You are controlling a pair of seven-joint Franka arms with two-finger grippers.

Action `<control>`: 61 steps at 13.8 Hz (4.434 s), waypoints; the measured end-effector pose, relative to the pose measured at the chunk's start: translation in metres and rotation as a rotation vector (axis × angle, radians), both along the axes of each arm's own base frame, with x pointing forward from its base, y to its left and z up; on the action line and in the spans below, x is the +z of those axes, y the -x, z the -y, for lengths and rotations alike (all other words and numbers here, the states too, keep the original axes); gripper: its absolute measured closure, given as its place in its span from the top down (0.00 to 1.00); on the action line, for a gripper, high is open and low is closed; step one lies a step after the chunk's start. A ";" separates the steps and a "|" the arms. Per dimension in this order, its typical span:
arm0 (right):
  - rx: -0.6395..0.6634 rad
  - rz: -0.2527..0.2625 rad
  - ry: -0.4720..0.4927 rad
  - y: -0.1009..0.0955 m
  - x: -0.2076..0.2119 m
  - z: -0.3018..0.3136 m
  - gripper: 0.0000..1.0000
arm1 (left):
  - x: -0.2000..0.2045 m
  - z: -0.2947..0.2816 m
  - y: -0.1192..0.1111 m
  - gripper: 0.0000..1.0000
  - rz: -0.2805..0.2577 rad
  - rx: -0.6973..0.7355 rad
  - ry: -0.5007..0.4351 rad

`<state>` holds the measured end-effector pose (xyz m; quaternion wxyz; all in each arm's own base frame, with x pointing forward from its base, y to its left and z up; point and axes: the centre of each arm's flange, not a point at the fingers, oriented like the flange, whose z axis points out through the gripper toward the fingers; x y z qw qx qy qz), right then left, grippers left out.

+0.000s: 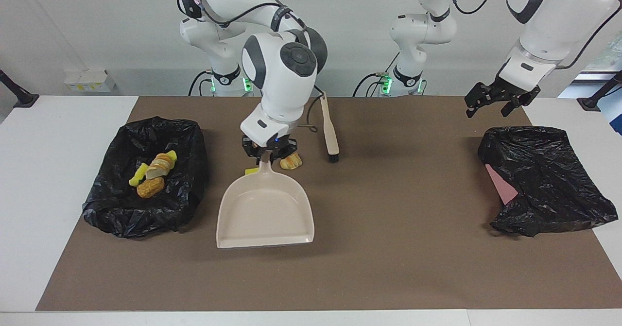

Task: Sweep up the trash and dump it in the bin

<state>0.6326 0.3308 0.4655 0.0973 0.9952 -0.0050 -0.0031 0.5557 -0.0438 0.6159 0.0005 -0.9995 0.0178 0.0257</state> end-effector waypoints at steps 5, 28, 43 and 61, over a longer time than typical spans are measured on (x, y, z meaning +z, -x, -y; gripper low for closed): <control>-0.128 0.030 -0.151 0.006 -0.064 -0.083 0.32 | 0.000 0.002 0.001 1.00 -0.006 -0.003 -0.002; 0.018 -0.020 -0.160 0.007 -0.105 -0.095 0.51 | 0.000 -0.007 0.006 1.00 -0.037 0.010 -0.008; 0.065 -0.212 -0.169 0.161 -0.017 -0.090 1.00 | -0.008 0.012 0.000 1.00 -0.034 -0.016 0.018; 0.135 -0.180 -0.184 0.317 -0.123 -0.088 0.26 | -0.179 0.270 -0.040 1.00 0.096 -0.001 0.100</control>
